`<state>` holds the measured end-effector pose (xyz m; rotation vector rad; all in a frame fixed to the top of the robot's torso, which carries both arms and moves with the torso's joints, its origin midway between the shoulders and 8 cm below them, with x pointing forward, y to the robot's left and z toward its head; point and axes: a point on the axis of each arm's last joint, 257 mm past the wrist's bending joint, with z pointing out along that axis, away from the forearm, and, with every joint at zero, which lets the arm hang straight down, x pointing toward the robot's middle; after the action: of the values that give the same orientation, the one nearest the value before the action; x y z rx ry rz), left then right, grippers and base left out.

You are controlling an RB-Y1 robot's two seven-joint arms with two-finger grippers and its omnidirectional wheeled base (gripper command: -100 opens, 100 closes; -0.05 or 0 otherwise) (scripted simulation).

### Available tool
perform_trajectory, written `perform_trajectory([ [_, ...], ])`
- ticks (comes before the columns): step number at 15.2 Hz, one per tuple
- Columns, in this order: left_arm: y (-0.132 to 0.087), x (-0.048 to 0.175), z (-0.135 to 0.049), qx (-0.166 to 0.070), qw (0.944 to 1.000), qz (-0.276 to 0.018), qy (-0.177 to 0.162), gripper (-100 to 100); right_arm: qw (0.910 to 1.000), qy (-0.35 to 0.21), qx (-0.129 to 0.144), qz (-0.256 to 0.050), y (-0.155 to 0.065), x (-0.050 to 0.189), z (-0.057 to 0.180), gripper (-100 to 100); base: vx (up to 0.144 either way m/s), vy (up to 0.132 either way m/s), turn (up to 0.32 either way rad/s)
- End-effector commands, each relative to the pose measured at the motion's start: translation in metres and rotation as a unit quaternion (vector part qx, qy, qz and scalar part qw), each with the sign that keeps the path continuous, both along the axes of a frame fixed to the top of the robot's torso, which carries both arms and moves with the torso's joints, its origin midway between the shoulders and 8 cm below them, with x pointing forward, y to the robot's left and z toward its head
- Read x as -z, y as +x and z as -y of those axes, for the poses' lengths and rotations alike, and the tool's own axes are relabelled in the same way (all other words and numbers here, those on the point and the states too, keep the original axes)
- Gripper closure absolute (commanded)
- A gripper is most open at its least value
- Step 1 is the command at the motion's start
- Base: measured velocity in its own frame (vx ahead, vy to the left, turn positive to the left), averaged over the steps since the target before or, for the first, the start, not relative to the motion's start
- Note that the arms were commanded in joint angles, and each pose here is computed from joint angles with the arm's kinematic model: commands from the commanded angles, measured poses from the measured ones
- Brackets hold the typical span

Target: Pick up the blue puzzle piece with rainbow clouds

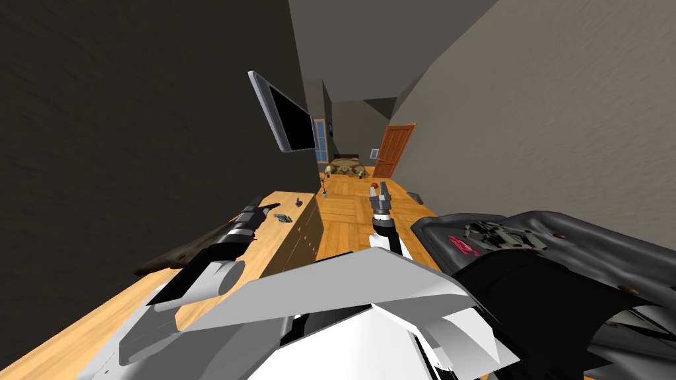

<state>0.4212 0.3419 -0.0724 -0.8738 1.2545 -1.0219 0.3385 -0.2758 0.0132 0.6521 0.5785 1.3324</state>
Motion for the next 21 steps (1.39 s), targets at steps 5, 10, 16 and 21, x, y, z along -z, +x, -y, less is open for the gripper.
perform_trajectory([
  [5, 0.004, 0.021, -0.014, -0.008, 0.9982, -0.060, 0.000, -100, 1.0000, 0.000, 0.000, 0.000, 0.000, 0.000, 0.000, 0, 0.036, -0.015, 0.015],
  [10, 0.004, 0.039, -0.024, -0.015, 0.9943, -0.106, -0.001, -100, 1.0000, 0.000, 0.000, 0.000, 0.000, 0.000, 0.000, 0, 0.038, -0.014, 0.011],
  [16, 0.003, 0.052, -0.037, -0.018, 0.9877, -0.155, -0.002, -100, 1.0000, 0.000, 0.000, 0.000, 0.000, 0.000, 0.000, 0, 0.035, -0.012, 0.009],
  [21, -0.001, 0.066, -0.044, -0.023, 0.9803, -0.196, -0.002, -100, 1.0000, 0.000, 0.000, 0.000, 0.000, 0.000, 0.000, 0, 0.044, -0.016, 0.012],
])
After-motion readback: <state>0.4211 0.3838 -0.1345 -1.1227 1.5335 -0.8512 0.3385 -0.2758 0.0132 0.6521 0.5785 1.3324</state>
